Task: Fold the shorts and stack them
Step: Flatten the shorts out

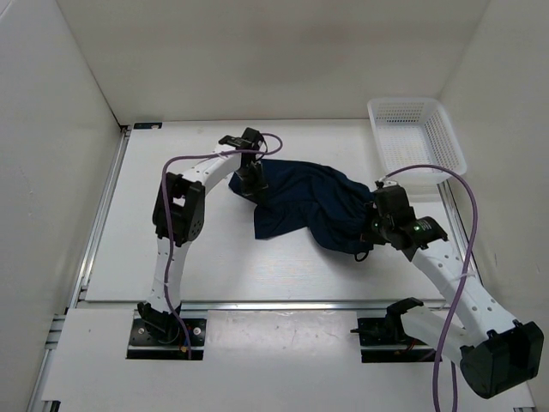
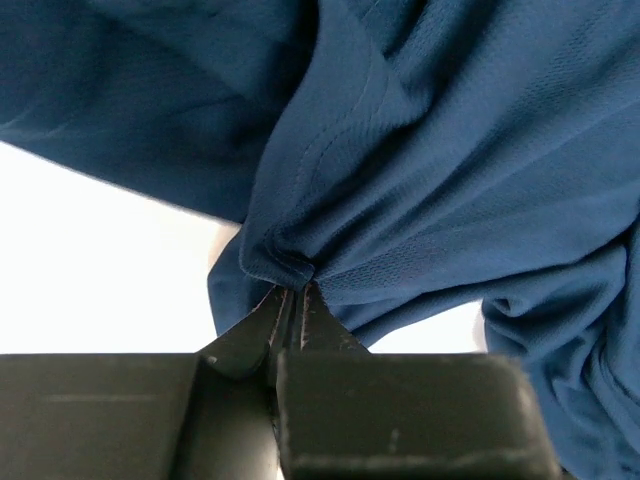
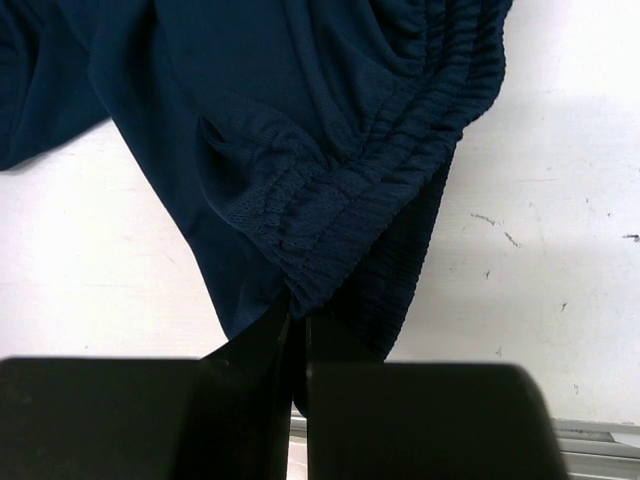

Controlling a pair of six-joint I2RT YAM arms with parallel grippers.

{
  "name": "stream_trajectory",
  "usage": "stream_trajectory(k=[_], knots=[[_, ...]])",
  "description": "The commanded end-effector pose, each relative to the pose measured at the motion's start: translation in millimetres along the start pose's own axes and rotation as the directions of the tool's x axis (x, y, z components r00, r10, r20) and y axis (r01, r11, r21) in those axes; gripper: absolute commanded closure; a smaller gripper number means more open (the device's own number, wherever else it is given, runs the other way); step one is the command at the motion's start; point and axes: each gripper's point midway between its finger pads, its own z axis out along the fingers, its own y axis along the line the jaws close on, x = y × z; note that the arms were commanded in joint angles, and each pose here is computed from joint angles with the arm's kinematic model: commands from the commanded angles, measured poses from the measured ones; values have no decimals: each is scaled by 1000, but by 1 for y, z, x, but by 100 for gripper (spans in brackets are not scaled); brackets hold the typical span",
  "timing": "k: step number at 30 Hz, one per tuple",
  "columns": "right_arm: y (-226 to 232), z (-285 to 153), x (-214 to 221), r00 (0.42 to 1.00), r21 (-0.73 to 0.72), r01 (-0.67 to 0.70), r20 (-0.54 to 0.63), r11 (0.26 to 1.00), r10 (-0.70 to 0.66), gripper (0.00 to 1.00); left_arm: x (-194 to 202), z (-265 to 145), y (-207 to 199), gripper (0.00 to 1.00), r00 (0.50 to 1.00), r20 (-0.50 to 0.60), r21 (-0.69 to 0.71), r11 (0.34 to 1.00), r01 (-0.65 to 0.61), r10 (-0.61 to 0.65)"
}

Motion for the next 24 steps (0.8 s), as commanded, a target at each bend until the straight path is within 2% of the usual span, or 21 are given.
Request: stream_trajectory(k=[1,3,7,10,11,12,13,15,17,19,20,21,22,23,24], knots=[[9,-4,-25,998,-15,-12,58,1000,13,100,-27,-76,-4,89,989,147,37,999,-30,25],[12,-2,-42,996,-17,-2,84,1000,4,100,-36,-103,2,89,982,188,39,999,-28,20],[26,-3,-116,984,-48,-7,177,999,16,100,-81,-168,32,89,950,310,35,999,6,-17],[34,-10,-192,960,-50,-23,278,999,36,100,-109,-234,30,89,898,438,120,993,-17,-38],[28,-4,-208,958,-32,-44,281,999,51,100,-118,-252,44,89,877,473,156,988,17,-89],[39,-26,-241,933,-76,-39,354,996,63,100,-119,-270,45,89,861,498,196,981,4,-103],[45,-34,-252,924,-100,-30,376,995,66,100,-116,-297,50,89,832,543,207,978,3,-117],[49,-54,-272,898,-121,-16,436,993,67,100,-115,-323,69,89,798,583,217,976,27,-152],[54,-70,-274,882,-146,27,468,989,45,100,-104,-360,83,89,742,646,227,973,35,-177],[52,-78,-257,879,-160,51,475,986,32,100,-93,-363,96,89,739,648,214,975,53,-182],[50,-79,-250,875,-156,63,483,986,21,100,-79,-379,98,89,715,677,212,976,38,-175],[49,-78,-238,881,-154,76,473,985,6,100,-66,-356,115,89,753,627,198,975,95,-201],[39,-75,-213,888,-137,78,460,987,-6,100,-60,-351,116,89,755,624,206,975,89,-201],[40,-72,-197,891,-132,88,453,987,-18,100,-40,-359,118,89,737,645,209,974,84,-202],[27,-68,-183,894,-91,68,447,994,-20,100,-19,-315,134,89,797,561,189,972,139,-223]])
